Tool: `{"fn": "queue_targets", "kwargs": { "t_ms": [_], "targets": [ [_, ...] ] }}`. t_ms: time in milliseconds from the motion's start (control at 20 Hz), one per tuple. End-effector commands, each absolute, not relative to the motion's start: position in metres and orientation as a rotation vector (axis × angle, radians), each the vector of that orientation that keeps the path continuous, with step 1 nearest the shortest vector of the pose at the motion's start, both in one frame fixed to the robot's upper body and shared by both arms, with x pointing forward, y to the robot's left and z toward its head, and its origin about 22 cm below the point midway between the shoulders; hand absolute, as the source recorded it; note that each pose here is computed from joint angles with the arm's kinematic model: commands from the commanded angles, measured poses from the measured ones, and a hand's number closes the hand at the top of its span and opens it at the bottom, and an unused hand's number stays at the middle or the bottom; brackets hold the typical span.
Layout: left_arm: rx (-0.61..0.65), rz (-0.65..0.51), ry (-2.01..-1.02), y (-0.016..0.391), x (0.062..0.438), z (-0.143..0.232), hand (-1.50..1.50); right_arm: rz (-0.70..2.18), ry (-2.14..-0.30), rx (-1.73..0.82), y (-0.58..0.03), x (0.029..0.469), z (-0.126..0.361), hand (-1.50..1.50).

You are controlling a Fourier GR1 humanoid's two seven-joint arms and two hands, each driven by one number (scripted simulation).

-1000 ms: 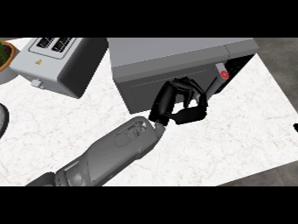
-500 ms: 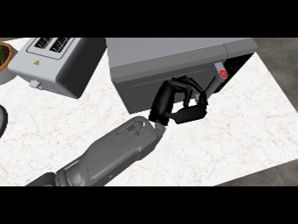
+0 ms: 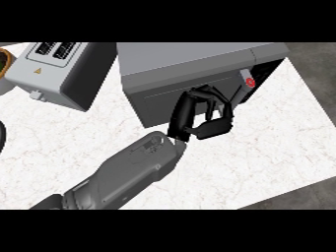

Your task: Pick up the milk, place it into the microwave and close the microwave

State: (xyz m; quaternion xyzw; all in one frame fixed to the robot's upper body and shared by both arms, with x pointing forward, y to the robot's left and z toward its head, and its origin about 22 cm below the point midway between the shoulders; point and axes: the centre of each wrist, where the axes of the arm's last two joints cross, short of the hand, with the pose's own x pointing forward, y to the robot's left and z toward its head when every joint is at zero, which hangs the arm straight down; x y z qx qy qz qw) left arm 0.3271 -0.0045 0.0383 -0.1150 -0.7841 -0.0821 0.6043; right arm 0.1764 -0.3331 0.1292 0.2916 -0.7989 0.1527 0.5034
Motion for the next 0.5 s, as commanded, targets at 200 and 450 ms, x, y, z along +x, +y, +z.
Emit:
{"fn": "queue_targets", "kwargs": {
  "t_ms": [200,450],
  "targets": [
    [-0.135,-0.084,-1.811,0.0098,0.3552,0.0401,1.50,0.399,-1.920,0.752,-0.3304,0.1752,0.1348,-1.50],
    [-0.125,-0.064,-1.824,0.0097,0.3570,0.0418,1.50,0.420,-1.922,0.763,-0.3291,0.1755,0.1410,-1.50]
  ]
}}
